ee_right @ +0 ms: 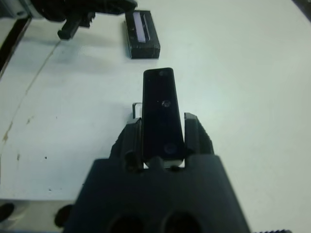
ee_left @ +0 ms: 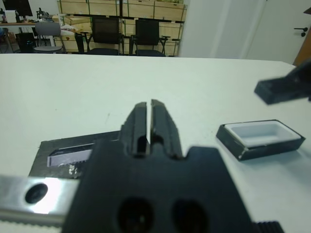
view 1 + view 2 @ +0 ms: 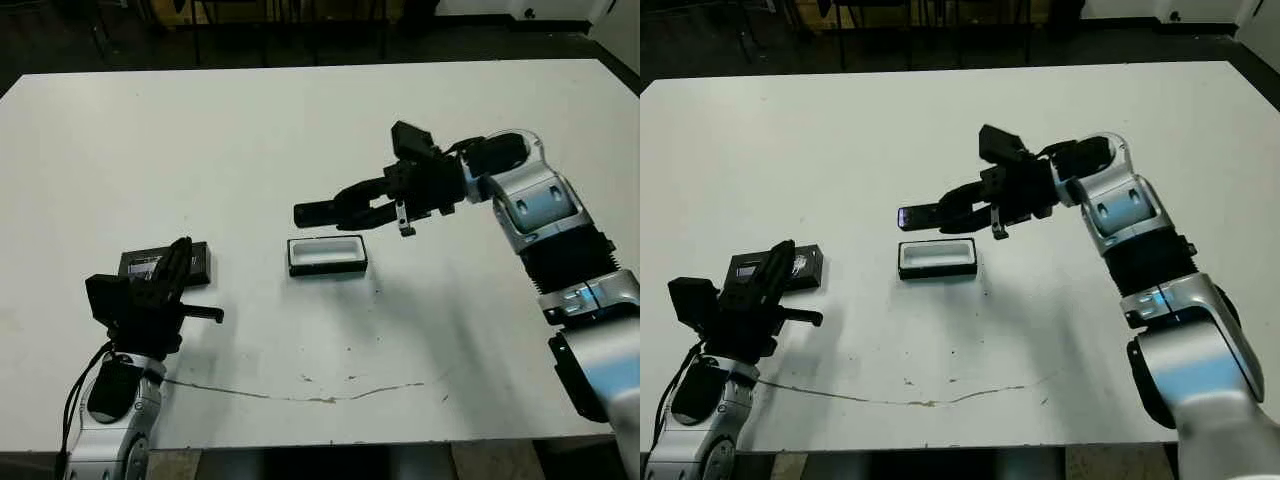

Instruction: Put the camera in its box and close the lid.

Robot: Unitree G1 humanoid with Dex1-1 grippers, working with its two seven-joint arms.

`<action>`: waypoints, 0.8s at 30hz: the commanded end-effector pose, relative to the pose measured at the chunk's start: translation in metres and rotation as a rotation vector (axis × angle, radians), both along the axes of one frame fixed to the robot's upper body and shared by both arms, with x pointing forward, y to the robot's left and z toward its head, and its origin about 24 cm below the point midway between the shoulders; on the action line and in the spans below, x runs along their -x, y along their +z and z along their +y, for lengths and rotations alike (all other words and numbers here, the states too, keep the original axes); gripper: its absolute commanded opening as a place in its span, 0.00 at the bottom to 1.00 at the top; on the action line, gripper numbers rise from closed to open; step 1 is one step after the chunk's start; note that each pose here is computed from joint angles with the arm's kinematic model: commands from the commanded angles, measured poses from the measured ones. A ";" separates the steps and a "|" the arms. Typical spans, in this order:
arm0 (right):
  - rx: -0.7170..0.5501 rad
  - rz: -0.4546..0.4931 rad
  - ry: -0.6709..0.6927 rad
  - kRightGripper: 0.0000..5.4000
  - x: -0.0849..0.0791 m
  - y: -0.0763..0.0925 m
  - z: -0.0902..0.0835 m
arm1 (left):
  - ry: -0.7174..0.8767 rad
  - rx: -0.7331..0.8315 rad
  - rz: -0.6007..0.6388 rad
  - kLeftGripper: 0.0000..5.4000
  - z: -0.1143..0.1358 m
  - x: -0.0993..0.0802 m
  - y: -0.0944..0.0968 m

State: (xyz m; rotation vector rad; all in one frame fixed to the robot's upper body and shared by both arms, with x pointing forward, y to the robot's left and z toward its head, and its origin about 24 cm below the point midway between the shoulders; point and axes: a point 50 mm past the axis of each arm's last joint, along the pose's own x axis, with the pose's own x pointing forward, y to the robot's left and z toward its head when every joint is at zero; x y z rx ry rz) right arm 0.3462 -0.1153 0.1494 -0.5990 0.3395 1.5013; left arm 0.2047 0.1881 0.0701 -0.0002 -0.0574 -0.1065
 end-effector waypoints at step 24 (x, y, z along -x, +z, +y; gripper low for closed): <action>0.195 0.007 0.009 0.13 -0.007 -0.021 -0.009 | 0.015 -0.011 0.035 0.00 0.002 0.003 -0.005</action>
